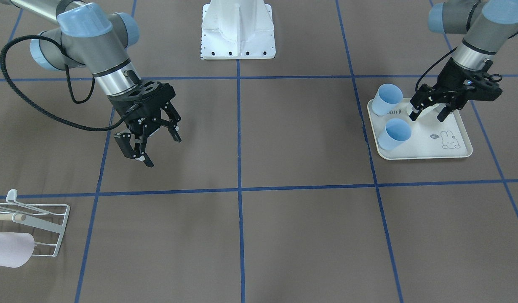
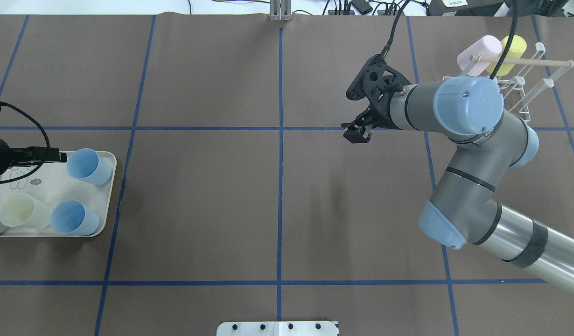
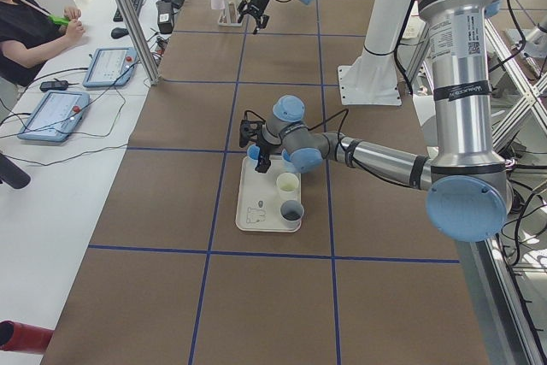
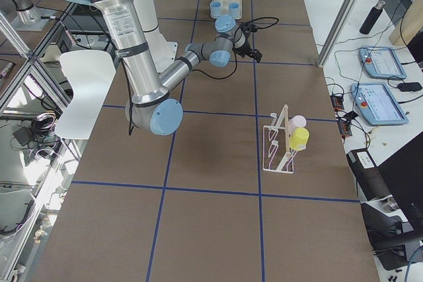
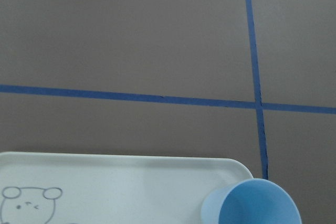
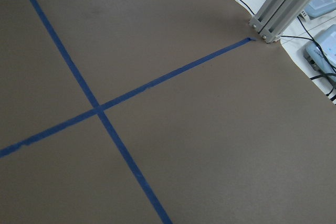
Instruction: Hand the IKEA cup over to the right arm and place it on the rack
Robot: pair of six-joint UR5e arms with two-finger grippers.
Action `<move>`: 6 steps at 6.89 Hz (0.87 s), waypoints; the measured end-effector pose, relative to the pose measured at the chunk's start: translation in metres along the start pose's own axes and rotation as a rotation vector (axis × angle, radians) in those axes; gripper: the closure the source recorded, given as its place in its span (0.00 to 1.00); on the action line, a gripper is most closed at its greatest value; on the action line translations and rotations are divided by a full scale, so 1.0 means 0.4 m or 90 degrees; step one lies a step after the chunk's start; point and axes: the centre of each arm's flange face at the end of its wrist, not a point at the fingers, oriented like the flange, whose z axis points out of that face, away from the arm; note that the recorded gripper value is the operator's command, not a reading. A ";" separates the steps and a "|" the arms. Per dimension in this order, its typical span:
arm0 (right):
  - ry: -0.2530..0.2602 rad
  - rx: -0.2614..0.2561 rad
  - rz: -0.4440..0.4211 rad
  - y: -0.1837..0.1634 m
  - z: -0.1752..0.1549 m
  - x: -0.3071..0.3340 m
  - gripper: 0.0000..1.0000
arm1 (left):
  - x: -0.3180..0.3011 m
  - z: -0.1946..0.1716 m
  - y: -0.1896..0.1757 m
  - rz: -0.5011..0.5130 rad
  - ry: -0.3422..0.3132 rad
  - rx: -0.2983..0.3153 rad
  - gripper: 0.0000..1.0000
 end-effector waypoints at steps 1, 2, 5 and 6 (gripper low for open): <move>-0.013 -0.003 0.005 -0.002 0.004 -0.021 0.01 | 0.010 0.015 0.010 -0.012 -0.002 -0.003 0.03; -0.020 -0.004 0.007 -0.002 0.005 -0.029 0.01 | 0.011 0.027 0.010 -0.025 -0.007 0.000 0.21; -0.025 -0.003 0.007 -0.002 0.004 -0.035 0.01 | 0.017 0.077 -0.010 -0.048 -0.019 0.011 0.55; -0.026 -0.003 0.007 -0.002 0.004 -0.036 0.01 | 0.024 0.087 -0.008 -0.046 -0.018 0.008 0.64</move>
